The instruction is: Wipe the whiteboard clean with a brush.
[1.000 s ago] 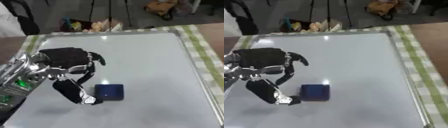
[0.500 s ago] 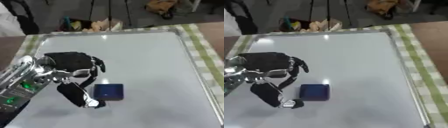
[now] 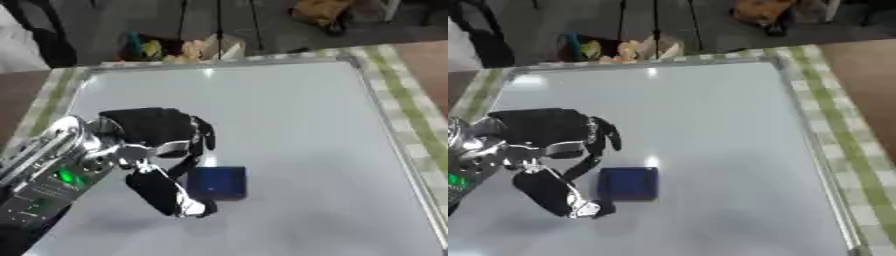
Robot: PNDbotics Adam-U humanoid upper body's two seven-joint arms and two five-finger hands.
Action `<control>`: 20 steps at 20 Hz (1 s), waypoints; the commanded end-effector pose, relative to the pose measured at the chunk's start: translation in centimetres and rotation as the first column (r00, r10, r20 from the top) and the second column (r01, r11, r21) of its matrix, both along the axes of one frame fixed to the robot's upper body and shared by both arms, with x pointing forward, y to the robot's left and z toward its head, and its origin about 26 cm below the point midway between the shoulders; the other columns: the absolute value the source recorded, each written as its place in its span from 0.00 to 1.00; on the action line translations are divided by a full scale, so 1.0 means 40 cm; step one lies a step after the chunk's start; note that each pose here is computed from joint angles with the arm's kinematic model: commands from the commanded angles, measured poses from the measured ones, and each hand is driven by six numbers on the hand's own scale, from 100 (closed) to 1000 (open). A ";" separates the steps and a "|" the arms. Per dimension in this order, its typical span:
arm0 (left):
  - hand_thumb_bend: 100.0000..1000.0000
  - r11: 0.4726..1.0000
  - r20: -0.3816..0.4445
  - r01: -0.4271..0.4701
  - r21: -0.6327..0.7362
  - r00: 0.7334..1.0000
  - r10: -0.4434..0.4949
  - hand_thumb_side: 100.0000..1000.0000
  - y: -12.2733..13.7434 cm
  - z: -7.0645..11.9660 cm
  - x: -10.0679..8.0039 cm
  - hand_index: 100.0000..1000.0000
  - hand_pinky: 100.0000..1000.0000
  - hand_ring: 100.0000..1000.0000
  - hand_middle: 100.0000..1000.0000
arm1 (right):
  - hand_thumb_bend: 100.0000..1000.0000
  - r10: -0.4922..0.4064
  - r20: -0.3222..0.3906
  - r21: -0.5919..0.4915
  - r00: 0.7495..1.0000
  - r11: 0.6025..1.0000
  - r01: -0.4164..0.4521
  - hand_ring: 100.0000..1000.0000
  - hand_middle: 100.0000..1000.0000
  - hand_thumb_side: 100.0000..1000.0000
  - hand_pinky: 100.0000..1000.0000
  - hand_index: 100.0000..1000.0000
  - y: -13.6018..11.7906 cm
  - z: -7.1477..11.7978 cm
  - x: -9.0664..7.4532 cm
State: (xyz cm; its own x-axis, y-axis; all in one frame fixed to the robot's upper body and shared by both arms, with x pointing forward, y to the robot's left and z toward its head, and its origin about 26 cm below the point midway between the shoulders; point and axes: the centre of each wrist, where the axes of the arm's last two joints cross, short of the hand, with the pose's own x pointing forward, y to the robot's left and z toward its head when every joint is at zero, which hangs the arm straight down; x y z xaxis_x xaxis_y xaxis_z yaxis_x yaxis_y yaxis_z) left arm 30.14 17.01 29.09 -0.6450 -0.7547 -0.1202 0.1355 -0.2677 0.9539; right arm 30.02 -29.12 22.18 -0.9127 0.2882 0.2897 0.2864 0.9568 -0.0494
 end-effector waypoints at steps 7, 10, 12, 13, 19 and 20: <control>0.28 0.999 0.076 -0.029 -0.038 0.997 0.032 0.42 0.000 0.000 0.017 0.11 0.51 0.71 0.76 | 0.00 0.009 0.025 -0.016 1.000 1.000 -0.009 0.63 0.51 0.76 0.68 0.75 0.003 0.020 -0.005; 0.30 0.997 0.071 -0.041 -0.062 0.996 0.045 0.43 0.004 -0.014 0.032 0.11 0.50 0.71 0.75 | 0.00 0.011 0.025 -0.016 1.000 1.000 -0.010 0.63 0.51 0.76 0.68 0.75 0.005 0.020 -0.004; 0.30 0.996 0.058 -0.046 -0.073 0.997 0.050 0.43 0.006 -0.023 0.043 0.11 0.50 0.71 0.75 | 0.00 0.011 0.024 -0.016 1.000 1.000 -0.011 0.63 0.51 0.76 0.68 0.75 0.006 0.019 -0.004; 0.30 0.996 0.051 -0.047 -0.078 0.997 0.052 0.43 0.007 -0.027 0.047 0.11 0.50 0.71 0.75 | 0.00 0.011 0.023 -0.016 1.000 1.000 -0.011 0.63 0.51 0.76 0.68 0.75 0.006 0.019 -0.004; 0.29 0.993 -0.006 -0.055 -0.107 0.998 0.055 0.44 0.012 -0.046 0.070 0.11 0.49 0.70 0.74 | 0.00 0.012 0.023 -0.016 1.000 1.000 -0.011 0.63 0.51 0.76 0.68 0.75 0.008 0.019 -0.004; 0.28 0.992 -0.013 -0.052 -0.115 0.999 0.051 0.44 0.013 -0.047 0.072 0.11 0.49 0.70 0.74 | 0.00 0.012 0.023 -0.016 1.000 1.000 -0.011 0.63 0.51 0.76 0.68 0.75 0.008 0.019 -0.004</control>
